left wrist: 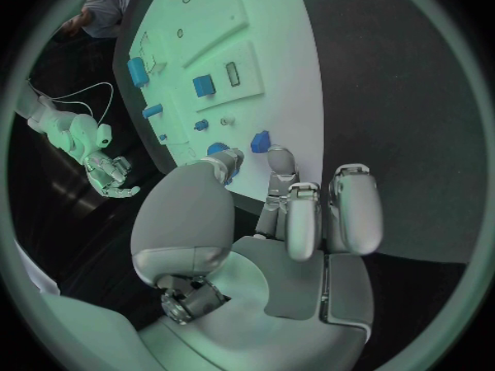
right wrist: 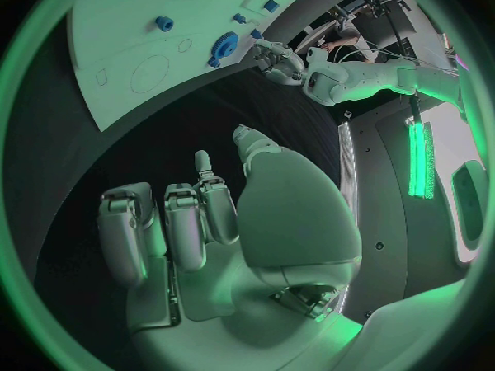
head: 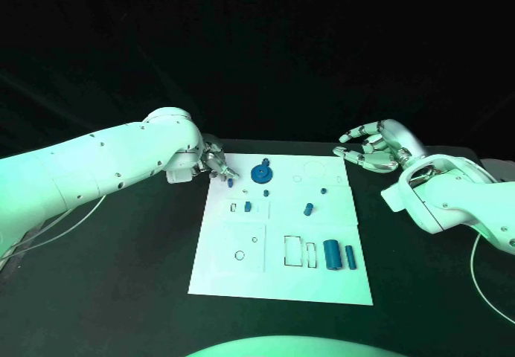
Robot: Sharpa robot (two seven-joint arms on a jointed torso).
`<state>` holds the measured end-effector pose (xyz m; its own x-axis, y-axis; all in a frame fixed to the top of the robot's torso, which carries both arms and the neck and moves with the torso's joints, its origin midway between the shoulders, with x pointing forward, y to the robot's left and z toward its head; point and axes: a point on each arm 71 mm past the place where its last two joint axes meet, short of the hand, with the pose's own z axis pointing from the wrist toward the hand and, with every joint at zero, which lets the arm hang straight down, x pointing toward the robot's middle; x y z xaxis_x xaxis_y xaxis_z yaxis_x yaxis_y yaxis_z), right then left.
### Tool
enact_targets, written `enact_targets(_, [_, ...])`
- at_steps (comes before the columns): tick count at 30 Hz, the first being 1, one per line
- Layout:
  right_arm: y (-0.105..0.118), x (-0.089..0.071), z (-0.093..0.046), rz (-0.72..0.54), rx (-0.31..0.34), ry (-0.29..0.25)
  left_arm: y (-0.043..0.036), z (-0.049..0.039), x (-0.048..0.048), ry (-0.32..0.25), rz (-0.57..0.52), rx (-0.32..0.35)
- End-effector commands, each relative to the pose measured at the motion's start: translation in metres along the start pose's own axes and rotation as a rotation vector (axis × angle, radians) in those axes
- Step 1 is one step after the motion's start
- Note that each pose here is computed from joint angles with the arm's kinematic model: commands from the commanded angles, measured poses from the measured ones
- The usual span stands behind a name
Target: Assemble the parts on the task board
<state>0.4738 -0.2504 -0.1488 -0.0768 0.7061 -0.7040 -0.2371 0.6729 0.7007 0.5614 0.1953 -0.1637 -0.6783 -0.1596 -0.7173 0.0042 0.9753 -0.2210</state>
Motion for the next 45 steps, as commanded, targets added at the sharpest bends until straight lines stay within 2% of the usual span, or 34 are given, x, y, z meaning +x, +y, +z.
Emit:
enact_targets(1, [0.0011,0.0015,0.0,-0.001,-0.01,0.01,-0.0019,0.0011,0.004,0.044,0.008,0.007])
enact_targets(29, [0.0013,0.0021,0.0003,-0.001,-0.01,0.013,-0.0034,0.0021,0.0043,0.037,-0.067,0.033])
enact_targets(40, [0.0013,0.0022,0.0003,-0.001,-0.01,0.013,0.0016,0.0029,0.0025,0.037,-0.087,0.026])
enact_targets(45, [0.0014,0.0023,0.0004,-0.001,-0.011,0.014,0.0027,0.0012,0.0022,0.026,-0.128,0.042])
